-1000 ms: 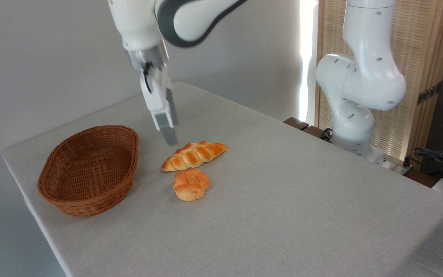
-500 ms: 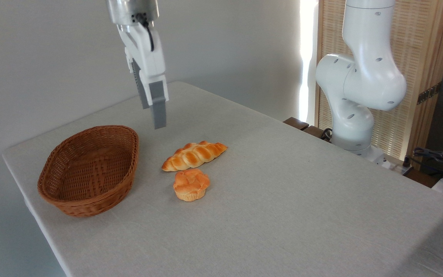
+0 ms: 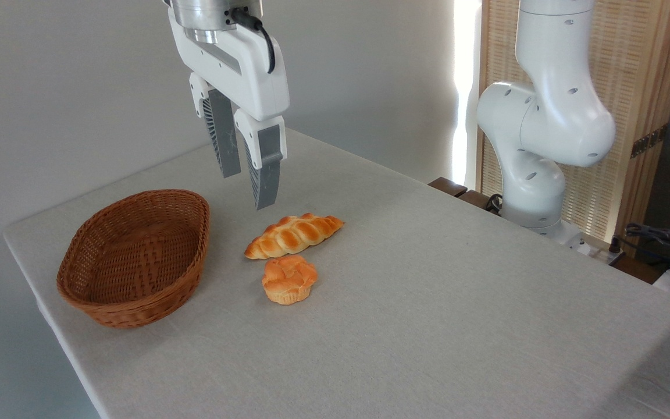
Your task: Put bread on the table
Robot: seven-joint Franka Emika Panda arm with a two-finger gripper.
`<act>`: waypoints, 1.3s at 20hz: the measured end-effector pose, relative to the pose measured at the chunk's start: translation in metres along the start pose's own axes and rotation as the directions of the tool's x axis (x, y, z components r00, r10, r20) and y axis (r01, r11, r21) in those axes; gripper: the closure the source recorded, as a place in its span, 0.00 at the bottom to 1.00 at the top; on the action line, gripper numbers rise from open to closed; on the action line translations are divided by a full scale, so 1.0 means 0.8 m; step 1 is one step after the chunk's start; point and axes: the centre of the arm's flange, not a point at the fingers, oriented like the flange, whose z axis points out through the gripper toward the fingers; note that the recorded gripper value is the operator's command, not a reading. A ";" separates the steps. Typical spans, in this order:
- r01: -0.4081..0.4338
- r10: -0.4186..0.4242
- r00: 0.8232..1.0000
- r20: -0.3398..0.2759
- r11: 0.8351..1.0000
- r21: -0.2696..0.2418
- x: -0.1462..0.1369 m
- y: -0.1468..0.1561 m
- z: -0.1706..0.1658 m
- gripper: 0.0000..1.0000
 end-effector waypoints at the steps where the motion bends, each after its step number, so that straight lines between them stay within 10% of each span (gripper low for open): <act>1: 0.002 -0.002 1.000 0.000 1.000 0.001 0.000 -0.001 0.000 0.00; 26: 0.040 -0.042 0.995 0.093 0.999 0.020 0.000 0.005 0.009 0.00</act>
